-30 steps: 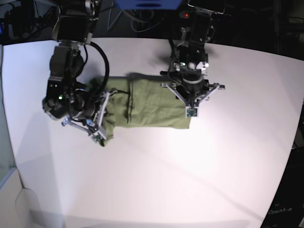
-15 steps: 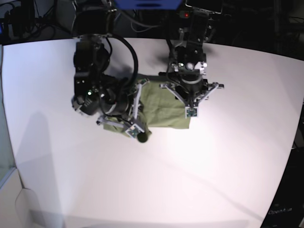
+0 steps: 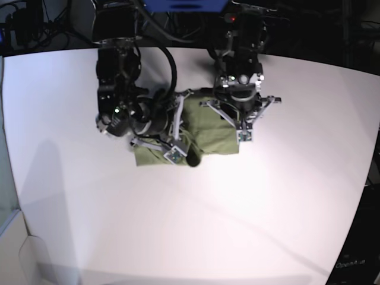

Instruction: Fold the T-shirt properly

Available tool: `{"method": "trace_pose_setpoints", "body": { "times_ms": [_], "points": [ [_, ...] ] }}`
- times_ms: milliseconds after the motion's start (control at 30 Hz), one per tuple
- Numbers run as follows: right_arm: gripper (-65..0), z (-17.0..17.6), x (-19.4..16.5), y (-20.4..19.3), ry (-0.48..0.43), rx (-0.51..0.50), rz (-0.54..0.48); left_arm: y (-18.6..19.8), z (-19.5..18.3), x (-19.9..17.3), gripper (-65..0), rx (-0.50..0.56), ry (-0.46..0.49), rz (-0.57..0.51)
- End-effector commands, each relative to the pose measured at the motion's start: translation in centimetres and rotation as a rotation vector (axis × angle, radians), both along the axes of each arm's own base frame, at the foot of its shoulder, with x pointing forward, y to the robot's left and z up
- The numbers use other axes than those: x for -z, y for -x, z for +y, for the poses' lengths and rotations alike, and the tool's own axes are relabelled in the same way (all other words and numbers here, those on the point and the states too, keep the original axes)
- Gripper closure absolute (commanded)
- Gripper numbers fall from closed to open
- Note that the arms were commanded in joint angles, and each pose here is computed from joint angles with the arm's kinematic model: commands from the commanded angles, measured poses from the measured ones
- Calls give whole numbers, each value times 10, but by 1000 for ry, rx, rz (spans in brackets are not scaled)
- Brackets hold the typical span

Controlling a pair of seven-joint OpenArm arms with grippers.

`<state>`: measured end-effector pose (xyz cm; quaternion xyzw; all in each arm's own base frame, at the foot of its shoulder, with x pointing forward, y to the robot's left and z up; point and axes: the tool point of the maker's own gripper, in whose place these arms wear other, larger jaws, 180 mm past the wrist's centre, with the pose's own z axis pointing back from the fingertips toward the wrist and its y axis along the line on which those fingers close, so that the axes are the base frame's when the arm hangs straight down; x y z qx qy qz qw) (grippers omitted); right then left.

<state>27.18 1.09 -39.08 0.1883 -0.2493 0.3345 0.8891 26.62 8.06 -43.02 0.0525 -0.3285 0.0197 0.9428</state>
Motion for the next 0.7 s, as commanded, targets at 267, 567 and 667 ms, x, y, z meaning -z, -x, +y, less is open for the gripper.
{"method": "trace_pose_setpoints", "body": {
  "times_ms": [267, 567, 667],
  "points": [
    [-3, 8, -15, -11, -45, 4, -49, -19, 3, -44, -142, -24, 26, -96],
    [-1, 8, -19, -14, -43, 4, -61, -2, 46, -20, -142, -134, -12, -27],
    [-1, 12, -22, -14, -71, 1, -64, -1, 45, -4, -142, -127, -16, 17]
  ]
}}
